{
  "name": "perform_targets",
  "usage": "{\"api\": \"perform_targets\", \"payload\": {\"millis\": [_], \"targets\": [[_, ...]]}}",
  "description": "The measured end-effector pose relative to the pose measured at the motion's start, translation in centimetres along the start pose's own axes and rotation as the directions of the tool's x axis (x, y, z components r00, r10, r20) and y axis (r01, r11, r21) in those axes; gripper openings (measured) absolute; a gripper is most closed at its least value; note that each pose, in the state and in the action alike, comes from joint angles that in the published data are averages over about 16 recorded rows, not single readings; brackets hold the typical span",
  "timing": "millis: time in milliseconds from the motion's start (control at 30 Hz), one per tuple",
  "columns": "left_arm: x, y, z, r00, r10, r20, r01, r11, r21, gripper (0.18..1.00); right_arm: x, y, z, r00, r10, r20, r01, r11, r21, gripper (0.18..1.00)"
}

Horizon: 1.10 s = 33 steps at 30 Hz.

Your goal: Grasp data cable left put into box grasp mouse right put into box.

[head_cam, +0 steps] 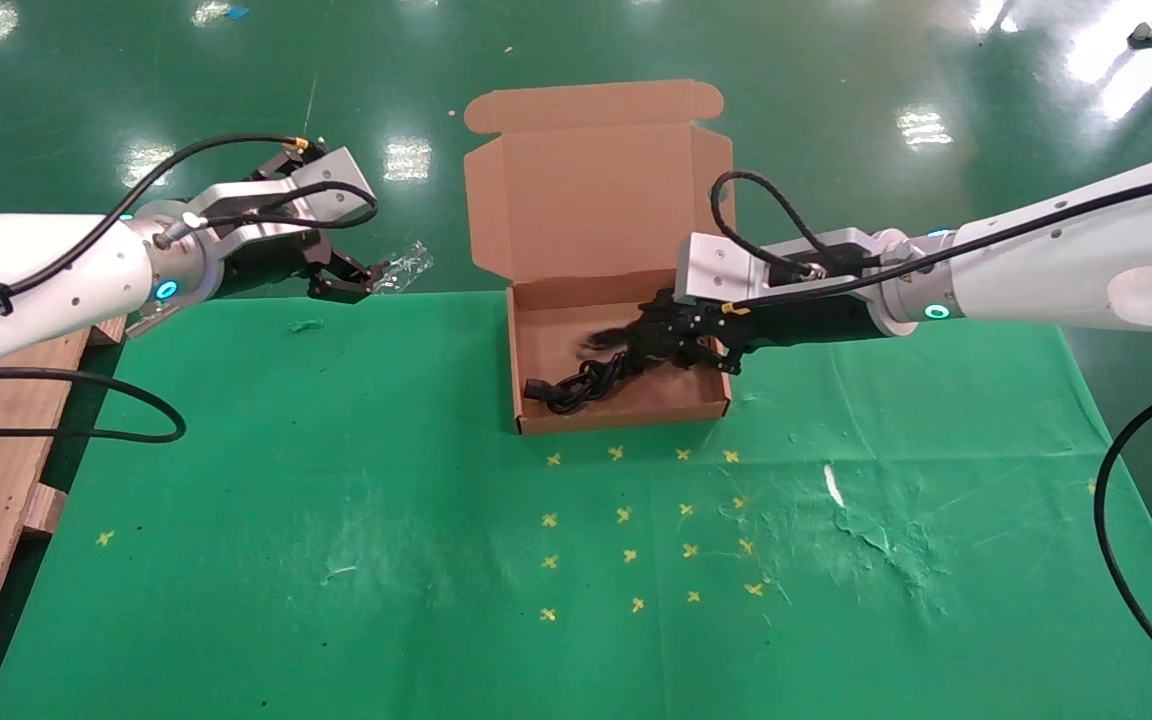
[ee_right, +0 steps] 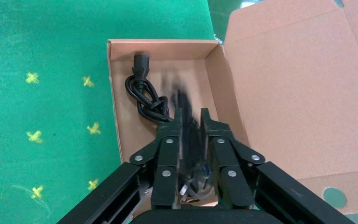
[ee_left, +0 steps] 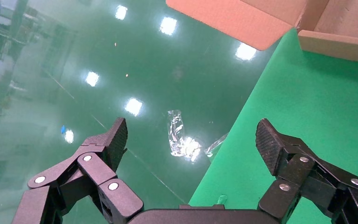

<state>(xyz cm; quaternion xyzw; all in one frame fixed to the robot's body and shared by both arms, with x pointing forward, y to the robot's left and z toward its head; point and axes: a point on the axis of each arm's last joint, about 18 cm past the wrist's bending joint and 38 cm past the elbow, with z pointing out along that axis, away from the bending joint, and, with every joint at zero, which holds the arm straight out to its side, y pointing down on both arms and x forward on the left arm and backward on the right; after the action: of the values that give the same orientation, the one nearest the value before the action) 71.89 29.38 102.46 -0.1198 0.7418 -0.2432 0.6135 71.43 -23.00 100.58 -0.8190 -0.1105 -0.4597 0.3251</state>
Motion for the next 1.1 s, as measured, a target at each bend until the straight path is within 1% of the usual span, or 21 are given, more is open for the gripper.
{"api": "perform_targets", "payload": {"millis": [133, 333, 533, 867, 1100], "targets": [[0.0, 0.0, 0.0, 1.0, 0.0, -0.001, 0.0, 1.0, 0.0, 1.001, 0.0, 0.0, -0.1, 1.0, 0.005, -0.004, -0.005, 1.0, 0.007, 0.286], [0.1, 0.0, 0.0, 1.0, 0.001, -0.001, -0.001, 1.0, 0.0, 1.001, -0.5, 0.1, -0.7, 0.999, 0.04, -0.013, -0.039, 0.998, 0.044, 0.368], [0.1, 0.0, 0.0, 1.0, 0.001, -0.001, -0.001, 1.0, 0.0, 1.001, -1.3, 0.2, -1.8, 0.994, 0.103, -0.022, -0.1, 0.989, 0.113, 0.486], [0.1, 0.0, 0.0, 1.0, 0.001, -0.001, -0.001, 1.0, 0.0, 1.001, -3.0, 0.2, -4.6, 0.976, 0.215, -0.016, -0.205, 0.948, 0.245, 0.738], [0.1, 0.0, 0.0, 1.0, 0.001, -0.001, -0.001, 1.0, 0.0, 1.001, -4.4, 0.0, -6.9, 0.961, 0.275, 0.006, -0.262, 0.907, 0.329, 0.868]]}}
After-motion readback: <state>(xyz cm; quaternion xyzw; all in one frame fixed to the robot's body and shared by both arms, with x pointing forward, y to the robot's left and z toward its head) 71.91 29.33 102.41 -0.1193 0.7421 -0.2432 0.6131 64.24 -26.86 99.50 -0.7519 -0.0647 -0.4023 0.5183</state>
